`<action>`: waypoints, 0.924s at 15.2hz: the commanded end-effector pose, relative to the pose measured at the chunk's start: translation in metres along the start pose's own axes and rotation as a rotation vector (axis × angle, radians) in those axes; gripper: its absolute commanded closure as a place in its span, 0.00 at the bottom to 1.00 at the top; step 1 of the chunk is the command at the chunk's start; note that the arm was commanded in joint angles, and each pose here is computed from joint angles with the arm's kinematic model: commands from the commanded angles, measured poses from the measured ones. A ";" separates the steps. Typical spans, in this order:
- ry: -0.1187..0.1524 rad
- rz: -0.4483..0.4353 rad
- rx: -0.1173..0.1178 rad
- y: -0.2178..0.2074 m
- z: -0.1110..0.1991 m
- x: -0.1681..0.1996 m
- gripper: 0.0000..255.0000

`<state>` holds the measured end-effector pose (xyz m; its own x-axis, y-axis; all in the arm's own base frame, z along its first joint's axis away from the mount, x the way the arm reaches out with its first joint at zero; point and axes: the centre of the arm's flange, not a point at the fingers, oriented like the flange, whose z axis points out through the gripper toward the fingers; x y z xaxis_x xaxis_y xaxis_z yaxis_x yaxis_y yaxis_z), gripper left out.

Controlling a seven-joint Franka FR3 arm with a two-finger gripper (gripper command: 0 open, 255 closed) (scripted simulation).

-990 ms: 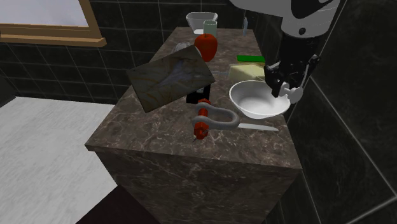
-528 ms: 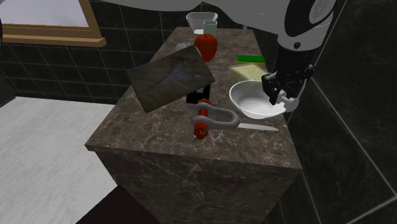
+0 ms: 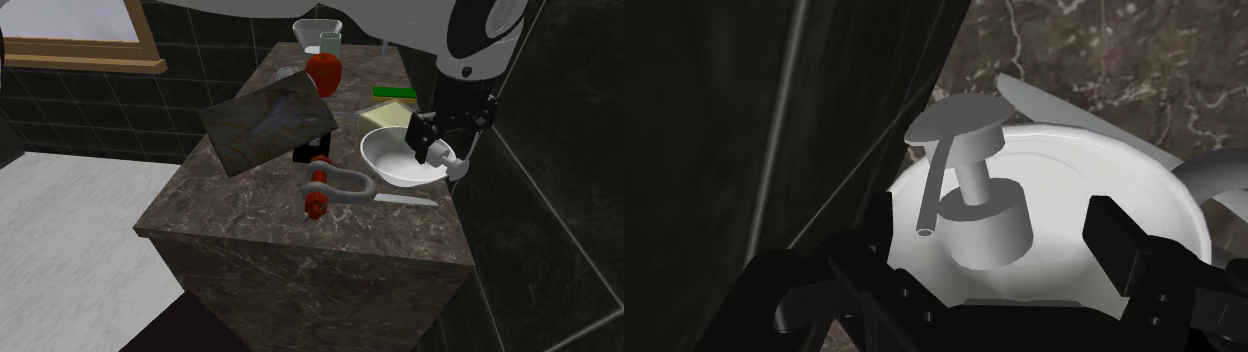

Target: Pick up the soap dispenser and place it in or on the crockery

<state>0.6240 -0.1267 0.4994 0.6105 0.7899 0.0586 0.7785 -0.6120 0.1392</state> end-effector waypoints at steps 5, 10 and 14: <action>0.000 0.000 0.000 0.000 -0.040 0.000 0.00; 0.000 0.000 0.000 0.000 -0.050 0.000 0.00; 0.000 0.000 0.000 0.000 -0.050 0.000 0.00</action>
<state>0.6167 -0.1247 0.5488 0.6105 0.7899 0.0586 0.7785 -0.6120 0.1393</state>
